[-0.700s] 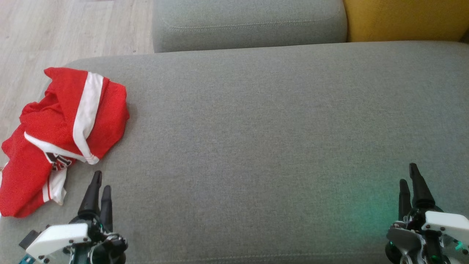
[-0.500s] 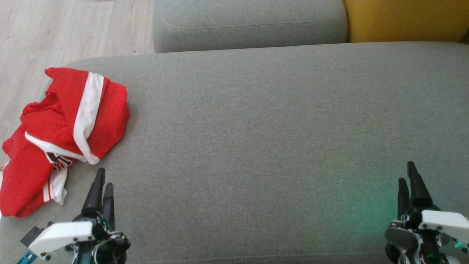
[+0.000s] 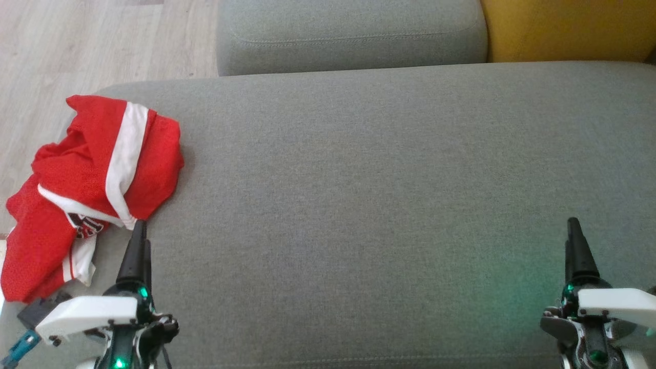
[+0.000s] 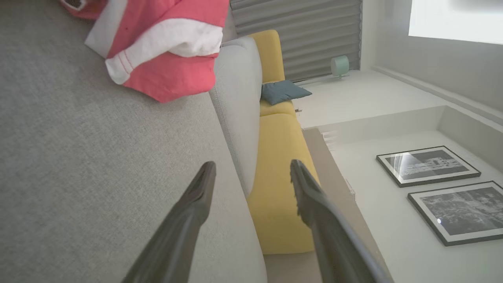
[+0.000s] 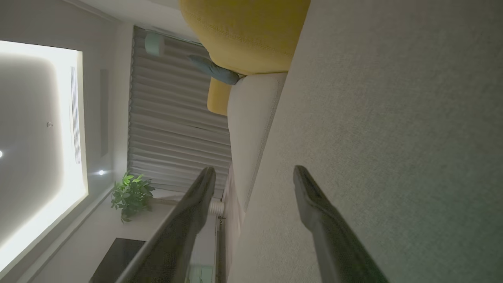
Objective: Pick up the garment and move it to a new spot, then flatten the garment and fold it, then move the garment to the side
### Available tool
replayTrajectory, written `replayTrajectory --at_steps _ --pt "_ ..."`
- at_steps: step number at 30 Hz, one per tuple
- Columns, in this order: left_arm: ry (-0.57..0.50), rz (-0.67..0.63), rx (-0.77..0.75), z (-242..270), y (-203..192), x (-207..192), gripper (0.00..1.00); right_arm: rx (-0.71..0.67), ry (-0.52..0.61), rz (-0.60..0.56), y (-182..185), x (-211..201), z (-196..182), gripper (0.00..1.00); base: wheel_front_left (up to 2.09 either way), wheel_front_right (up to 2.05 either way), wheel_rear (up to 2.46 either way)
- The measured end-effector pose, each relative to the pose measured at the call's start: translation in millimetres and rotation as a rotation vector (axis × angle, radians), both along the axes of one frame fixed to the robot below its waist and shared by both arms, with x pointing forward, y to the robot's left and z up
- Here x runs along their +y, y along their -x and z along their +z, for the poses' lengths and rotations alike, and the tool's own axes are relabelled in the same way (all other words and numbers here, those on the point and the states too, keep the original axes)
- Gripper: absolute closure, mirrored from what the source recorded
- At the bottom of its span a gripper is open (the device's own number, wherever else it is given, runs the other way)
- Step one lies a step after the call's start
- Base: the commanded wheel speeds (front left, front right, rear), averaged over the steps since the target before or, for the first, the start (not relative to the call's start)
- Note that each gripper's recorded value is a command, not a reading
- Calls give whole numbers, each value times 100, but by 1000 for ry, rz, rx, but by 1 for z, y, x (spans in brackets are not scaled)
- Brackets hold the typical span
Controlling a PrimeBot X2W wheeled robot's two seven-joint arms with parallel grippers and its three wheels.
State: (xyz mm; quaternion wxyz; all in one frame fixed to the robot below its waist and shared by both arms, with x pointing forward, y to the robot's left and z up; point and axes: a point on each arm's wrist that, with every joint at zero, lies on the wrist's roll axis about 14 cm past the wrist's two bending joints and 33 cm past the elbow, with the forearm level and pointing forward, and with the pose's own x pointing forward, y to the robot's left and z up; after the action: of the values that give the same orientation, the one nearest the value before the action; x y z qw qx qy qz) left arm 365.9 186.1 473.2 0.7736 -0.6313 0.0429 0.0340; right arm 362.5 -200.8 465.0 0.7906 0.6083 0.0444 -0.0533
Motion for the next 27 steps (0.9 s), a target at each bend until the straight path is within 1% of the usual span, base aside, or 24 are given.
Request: replayTrajectory --at_steps 10,12,27 --pt "-170 -33 -35 11 -2 -5 0 -27 175 62 -4 10 11 0 0 0 0" --pt "-185 -34 -37 12 -3 -5 0 -30 190 67 -4 11 12 0 0 0 0" --pt "-410 -61 -102 29 -9 -11 0 -80 421 121 -7 19 29 0 0 0 0"
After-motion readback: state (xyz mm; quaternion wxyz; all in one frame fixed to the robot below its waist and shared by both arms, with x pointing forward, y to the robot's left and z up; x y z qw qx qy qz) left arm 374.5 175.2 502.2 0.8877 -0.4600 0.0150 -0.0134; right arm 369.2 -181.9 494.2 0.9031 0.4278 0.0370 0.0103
